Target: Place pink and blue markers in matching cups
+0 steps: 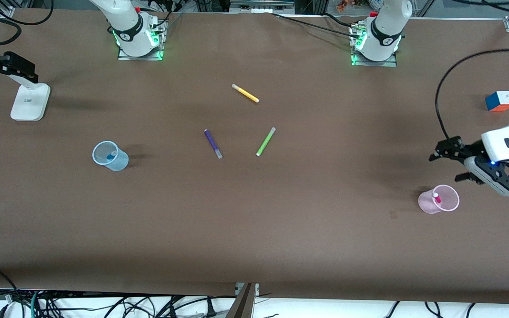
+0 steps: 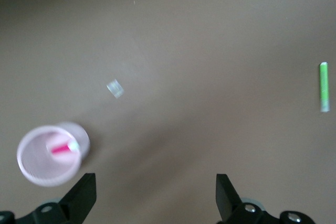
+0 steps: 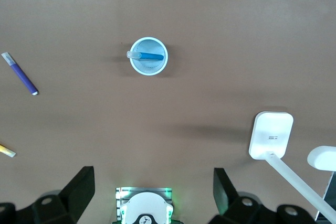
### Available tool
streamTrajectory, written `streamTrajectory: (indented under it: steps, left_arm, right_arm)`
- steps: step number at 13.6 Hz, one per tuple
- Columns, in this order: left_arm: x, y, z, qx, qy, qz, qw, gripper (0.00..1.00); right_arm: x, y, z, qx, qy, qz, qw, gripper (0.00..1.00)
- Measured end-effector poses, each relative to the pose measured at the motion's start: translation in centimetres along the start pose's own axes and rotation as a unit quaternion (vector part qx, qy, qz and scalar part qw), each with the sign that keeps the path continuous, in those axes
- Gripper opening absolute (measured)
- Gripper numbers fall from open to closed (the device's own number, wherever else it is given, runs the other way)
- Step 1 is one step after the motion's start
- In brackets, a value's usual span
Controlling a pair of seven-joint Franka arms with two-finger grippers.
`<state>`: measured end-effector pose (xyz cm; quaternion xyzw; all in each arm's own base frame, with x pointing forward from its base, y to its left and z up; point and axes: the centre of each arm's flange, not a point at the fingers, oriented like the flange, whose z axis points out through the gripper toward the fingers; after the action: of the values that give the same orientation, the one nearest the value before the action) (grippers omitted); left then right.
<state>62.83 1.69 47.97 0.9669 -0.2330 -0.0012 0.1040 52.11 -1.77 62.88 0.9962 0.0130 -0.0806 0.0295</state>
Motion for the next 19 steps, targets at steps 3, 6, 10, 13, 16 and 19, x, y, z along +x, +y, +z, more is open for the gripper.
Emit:
streamTrajectory:
  steps: [3,6,10,13,16,19]
  left_arm:
    - [1.1,8.0,-5.2,0.028,-0.069,-0.089,0.993,1.00]
    - [1.9,13.3,-7.0,0.054,-0.096,-0.140,0.984,1.00]
    - [2.9,19.7,-5.8,0.082,-0.124,-0.163,0.975,1.00]
    - [3.1,20.4,-5.7,0.089,-0.124,-0.162,0.975,1.00]
    - [3.1,20.2,-6.3,0.090,-0.114,-0.162,0.976,1.00]
    - [2.6,20.3,-7.6,0.094,-0.076,-0.132,0.984,1.00]
  right_arm:
    - [0.1,0.5,0.0,0.001,0.001,0.004,1.000,1.00]
    - [0.1,0.5,-0.1,0.001,0.001,0.005,1.000,1.00]
    - [0.3,0.4,0.2,0.002,-0.002,0.004,1.000,1.00]
    - [0.4,0.4,0.2,0.002,-0.002,0.004,1.000,1.00]
    - [0.4,0.3,0.2,0.004,-0.002,0.003,1.000,1.00]
    - [0.4,0.3,0.2,0.006,-0.001,0.003,1.000,1.00]
